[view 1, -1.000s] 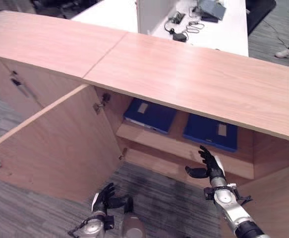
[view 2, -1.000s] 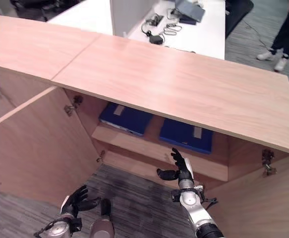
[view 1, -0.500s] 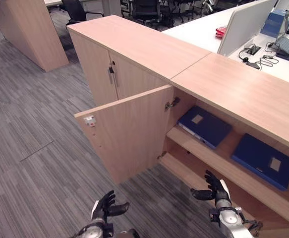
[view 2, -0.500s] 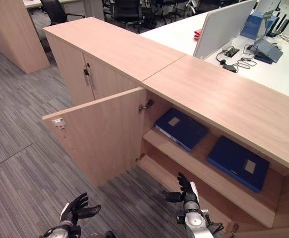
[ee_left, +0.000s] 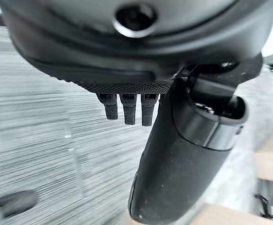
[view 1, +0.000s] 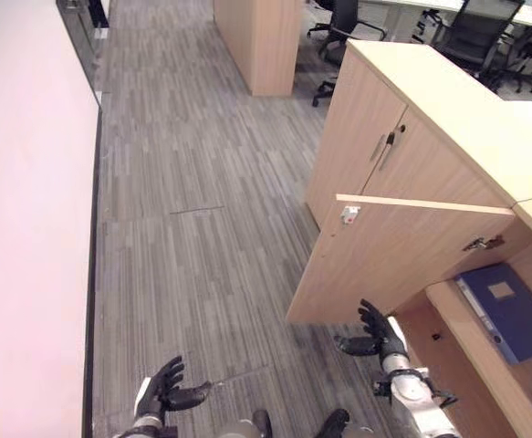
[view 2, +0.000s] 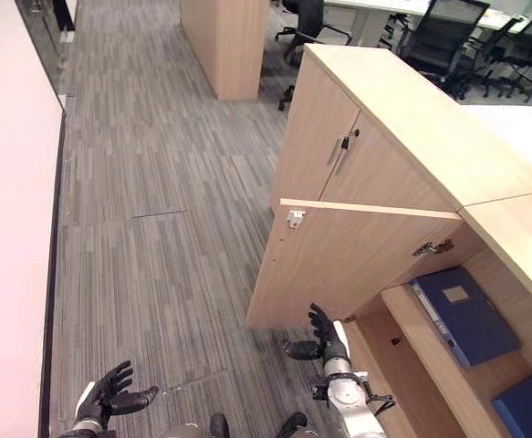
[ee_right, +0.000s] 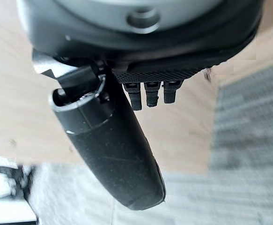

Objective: Put the empty folder in the office cabinet

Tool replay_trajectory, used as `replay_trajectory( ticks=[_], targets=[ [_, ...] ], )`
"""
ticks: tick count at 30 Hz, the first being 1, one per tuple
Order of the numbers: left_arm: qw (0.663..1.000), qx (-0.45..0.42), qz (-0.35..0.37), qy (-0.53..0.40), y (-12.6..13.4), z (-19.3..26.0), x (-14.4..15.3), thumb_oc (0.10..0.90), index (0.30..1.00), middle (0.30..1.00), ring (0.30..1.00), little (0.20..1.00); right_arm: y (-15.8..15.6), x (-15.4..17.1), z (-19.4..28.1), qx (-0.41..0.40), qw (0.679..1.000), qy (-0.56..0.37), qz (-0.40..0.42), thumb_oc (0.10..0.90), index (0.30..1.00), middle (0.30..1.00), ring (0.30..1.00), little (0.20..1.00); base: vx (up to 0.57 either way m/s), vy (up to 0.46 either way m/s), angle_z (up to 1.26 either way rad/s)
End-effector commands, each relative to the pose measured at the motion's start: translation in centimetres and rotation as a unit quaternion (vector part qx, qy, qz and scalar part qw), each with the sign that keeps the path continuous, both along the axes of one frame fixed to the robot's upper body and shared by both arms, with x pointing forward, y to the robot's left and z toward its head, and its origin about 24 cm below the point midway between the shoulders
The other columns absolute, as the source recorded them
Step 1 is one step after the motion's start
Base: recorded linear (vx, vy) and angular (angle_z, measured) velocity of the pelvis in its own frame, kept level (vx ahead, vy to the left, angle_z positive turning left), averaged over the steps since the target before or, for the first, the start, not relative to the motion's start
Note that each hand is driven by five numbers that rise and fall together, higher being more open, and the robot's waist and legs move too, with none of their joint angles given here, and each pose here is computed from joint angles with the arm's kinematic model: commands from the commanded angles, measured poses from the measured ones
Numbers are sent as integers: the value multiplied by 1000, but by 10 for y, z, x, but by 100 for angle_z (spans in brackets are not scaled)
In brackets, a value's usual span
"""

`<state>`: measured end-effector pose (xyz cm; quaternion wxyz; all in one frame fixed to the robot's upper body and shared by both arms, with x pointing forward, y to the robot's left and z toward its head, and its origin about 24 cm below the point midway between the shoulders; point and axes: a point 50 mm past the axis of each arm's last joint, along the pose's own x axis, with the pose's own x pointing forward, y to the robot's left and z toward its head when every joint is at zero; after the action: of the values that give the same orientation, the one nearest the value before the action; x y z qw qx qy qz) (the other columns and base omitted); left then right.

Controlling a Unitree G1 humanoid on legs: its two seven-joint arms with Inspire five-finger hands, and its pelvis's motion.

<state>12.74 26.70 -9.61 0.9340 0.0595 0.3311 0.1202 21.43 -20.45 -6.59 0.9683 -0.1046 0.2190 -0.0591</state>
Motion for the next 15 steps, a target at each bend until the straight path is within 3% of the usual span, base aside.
replay_trajectory(
  ticks=[1, 15],
  targets=[
    [988, 11, -49, -145, -4, 43, 67, 800, 900, 900, 900, 900, -13, 16, 20, -27, 998, -60, -6, 800, 900, 900, 900, 900, 20, -23, -51],
    [980, 16, -51, -191, -10, 61, 83, 800, 900, 900, 900, 900, -18, 5, 17, -41, 998, -45, 7, 800, 900, 900, 900, 900, 13, -28, -10]
  ],
)
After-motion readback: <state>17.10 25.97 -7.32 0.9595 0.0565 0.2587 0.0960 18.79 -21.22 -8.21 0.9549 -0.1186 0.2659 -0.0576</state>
